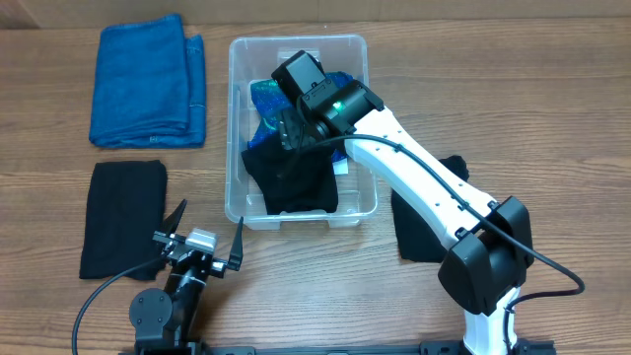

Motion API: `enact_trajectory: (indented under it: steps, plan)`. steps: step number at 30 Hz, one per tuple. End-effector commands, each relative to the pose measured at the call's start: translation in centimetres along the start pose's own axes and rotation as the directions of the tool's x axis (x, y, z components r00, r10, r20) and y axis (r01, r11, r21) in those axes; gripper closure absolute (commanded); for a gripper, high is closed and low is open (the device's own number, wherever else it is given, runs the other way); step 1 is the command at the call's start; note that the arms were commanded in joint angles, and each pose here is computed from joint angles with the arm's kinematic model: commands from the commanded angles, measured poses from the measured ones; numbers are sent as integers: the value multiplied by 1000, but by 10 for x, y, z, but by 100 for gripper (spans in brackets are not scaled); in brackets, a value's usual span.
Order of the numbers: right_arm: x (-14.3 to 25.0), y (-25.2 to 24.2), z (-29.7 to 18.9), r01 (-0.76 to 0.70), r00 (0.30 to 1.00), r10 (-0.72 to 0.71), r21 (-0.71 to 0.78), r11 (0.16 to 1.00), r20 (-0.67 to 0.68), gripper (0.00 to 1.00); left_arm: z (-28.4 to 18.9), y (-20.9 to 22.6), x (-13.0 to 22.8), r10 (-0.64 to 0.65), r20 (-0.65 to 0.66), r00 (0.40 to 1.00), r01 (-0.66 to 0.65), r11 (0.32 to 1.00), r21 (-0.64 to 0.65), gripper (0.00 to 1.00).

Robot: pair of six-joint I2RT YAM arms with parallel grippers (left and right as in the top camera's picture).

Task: Pack container
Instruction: 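Carry the black cloth into the container and lower it in front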

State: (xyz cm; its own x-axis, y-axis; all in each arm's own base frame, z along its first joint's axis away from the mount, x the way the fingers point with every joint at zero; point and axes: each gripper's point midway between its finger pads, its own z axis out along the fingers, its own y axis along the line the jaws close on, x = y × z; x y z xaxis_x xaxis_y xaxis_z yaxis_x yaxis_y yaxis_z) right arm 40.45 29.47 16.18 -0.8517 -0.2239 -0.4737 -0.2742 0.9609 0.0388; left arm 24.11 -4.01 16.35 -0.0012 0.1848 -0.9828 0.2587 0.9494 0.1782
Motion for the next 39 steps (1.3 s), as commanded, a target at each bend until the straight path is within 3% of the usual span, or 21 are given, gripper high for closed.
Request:
enact_trajectory:
  steps: [1, 3, 4, 7, 13, 21, 26, 35, 39]
  plan:
    - [-5, -9, -9, 51, 998, -52, 48, 998, 18, 37, 0, 1, 1, 19, 2, 1000, -19, 1000, -5, 0]
    - [14, -15, -2, 63, 996, -58, 72, 995, -65, 50, 0, 1, 0, 19, 2, 1000, -19, 1000, -5, 0]
    - [26, -17, 6, 74, 991, -64, 81, 994, -118, 67, 0, 1, 1, 19, 2, 1000, -19, 1000, -5, 0]
    - [59, -15, 25, 91, 963, -73, 59, 994, -261, 83, 0, 1, 1, 19, 2, 1000, -19, 1000, -5, 0]
    - [102, -28, 47, 106, 911, -51, 114, 988, -408, 84, 0, 1, 1, 19, 2, 1000, -19, 1000, -5, 0]
    - [141, -16, 54, 67, 853, -45, 23, 998, -521, 84, 0, 1, 1, 19, 2, 1000, -19, 1000, -5, 0]
    - [145, 23, 57, -18, 841, -85, -184, 983, -534, 86, 0, 1, 0, 19, 2, 1000, -19, 1000, -5, 0]
    - [147, 57, 45, -123, 821, -103, -349, 929, -562, 86, 0, 1, 1, 19, 2, 1000, -19, 1000, -5, 0]
    - [138, 21, 58, -27, 855, -69, -176, 984, -514, 86, 0, 1, 1, 19, 2, 1000, -19, 1000, -5, 0]
